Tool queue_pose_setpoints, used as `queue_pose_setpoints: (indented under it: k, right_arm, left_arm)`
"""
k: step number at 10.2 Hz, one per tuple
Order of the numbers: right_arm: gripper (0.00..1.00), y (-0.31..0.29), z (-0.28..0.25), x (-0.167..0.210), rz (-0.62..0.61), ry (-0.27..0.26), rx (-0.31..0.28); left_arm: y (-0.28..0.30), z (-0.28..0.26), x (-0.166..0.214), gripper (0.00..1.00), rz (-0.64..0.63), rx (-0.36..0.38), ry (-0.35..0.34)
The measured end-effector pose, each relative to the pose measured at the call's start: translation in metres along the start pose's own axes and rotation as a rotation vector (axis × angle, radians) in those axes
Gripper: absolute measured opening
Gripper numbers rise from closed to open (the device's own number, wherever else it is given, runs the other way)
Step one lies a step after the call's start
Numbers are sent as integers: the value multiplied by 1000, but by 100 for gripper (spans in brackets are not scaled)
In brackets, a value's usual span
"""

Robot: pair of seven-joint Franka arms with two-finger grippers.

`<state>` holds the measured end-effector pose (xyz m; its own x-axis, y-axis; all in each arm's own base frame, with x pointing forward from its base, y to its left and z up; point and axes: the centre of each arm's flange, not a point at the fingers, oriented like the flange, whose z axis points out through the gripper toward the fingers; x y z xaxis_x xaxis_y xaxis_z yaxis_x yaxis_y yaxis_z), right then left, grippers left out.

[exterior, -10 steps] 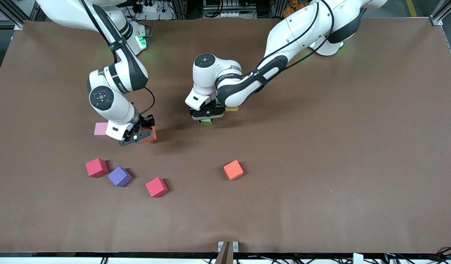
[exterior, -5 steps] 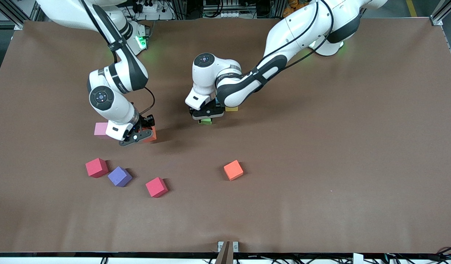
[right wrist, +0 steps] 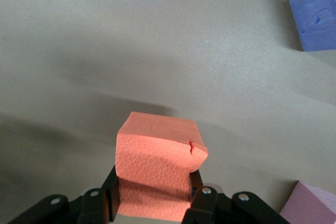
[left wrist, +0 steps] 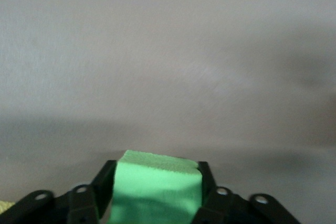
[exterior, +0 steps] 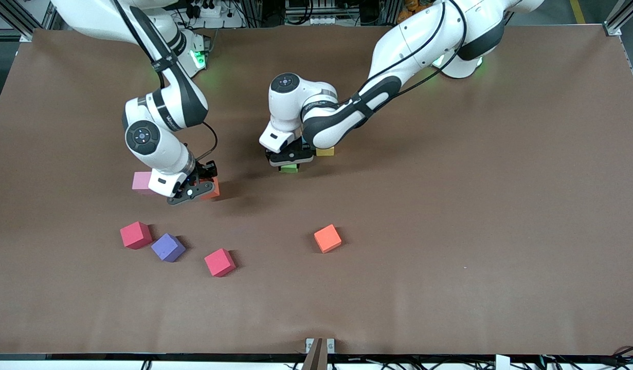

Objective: Form number 2 with 11 blocks

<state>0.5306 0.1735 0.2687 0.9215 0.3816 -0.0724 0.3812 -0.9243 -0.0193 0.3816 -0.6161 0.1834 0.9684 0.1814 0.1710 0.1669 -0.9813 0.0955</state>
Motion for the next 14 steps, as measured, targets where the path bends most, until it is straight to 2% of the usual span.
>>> queue_pose_setpoints:
  k: [1,2,8,9,14]
  right_arm:
    - [53,0,0,0,0,0,0]
    - [53,0,0,0,0,0,0]
    - [53,0,-1,0,0,1,0]
    - [53,0,-1,0,0,1,0]
    - [53,0,-1,1,0,3,0]
  left_arm:
    - [-4,14,-8,89,8,18,-16]
    - [-5,19,-10,92,10,21,-21]
    - [-4,17,-8,93,6,17,-18]
    - [-4,17,-6,100,4,16,-17]
    - [-4,15,1,100,52,11,-12]
